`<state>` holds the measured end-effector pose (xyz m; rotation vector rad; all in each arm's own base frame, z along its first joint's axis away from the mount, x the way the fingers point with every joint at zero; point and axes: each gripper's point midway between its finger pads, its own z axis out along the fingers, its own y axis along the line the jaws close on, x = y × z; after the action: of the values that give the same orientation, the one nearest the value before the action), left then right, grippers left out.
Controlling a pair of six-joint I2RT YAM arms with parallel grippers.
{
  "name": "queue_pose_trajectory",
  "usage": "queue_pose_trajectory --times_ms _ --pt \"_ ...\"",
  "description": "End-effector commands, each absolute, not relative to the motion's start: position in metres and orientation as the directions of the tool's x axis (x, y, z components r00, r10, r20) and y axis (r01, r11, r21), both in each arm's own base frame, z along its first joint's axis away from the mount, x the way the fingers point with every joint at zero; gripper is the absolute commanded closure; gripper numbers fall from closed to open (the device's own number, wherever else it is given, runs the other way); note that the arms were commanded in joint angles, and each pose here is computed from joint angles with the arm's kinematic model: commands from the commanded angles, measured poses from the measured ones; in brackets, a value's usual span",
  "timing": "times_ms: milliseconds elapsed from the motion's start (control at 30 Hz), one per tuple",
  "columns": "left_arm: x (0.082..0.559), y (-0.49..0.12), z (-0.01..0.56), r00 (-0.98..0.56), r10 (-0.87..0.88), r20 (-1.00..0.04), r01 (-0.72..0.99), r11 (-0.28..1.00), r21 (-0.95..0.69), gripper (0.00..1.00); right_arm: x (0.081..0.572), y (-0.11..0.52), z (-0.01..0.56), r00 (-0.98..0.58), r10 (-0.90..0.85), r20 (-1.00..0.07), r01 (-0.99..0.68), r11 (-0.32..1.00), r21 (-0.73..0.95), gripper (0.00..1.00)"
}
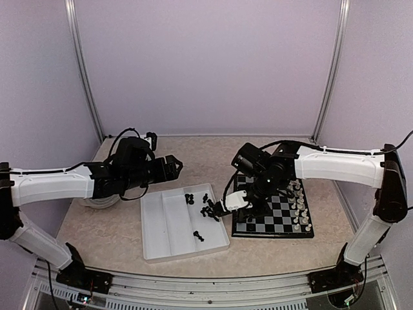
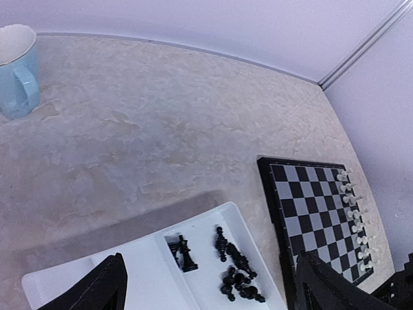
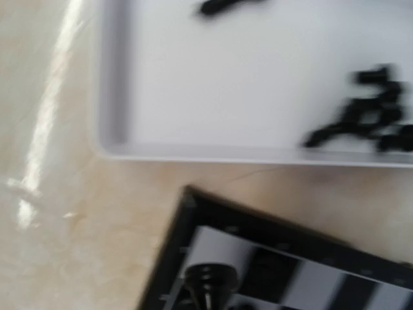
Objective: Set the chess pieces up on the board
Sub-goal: Place the rook at a8.
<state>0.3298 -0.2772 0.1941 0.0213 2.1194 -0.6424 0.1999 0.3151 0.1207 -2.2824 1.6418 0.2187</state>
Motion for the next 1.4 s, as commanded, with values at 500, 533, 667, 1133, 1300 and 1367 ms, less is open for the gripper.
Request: queue_pose_trajectory --times_ms 500,533,667,1133,1300,1367 --pt "0.321 -0.249 0.182 -0.605 -0.223 -0.765 0.196 0.889 -0.414 0.10 0.191 0.286 0.058 0.371 -0.928 0.037 -0.921 -0.373 -0.116 0.95" --pt "0.321 -0.250 0.181 -0.606 -0.224 -0.763 0.197 0.888 -0.416 0.10 0.192 0.287 0.058 0.368 -0.929 0.037 -0.921 -0.370 -0.118 0.96" --pt "0.320 -0.252 0.179 -0.611 -0.226 -0.758 0.202 0.882 -0.426 0.10 0.196 0.291 0.055 0.352 -0.935 0.042 -0.927 -0.354 -0.123 0.96" --pt "0.321 -0.265 0.178 -0.625 -0.242 -0.742 0.227 0.853 -0.469 0.11 0.211 0.299 0.051 0.309 -0.949 0.058 -0.932 -0.314 -0.181 0.96" --pt "0.319 -0.267 0.177 -0.629 -0.243 -0.739 0.230 0.850 -0.475 0.11 0.212 0.303 0.053 0.305 -0.951 0.044 -0.933 -0.308 -0.185 0.92" --pt "0.319 -0.268 0.176 -0.631 -0.241 -0.738 0.231 0.850 -0.474 0.11 0.212 0.304 0.053 0.305 -0.952 0.036 -0.934 -0.306 -0.187 0.91"
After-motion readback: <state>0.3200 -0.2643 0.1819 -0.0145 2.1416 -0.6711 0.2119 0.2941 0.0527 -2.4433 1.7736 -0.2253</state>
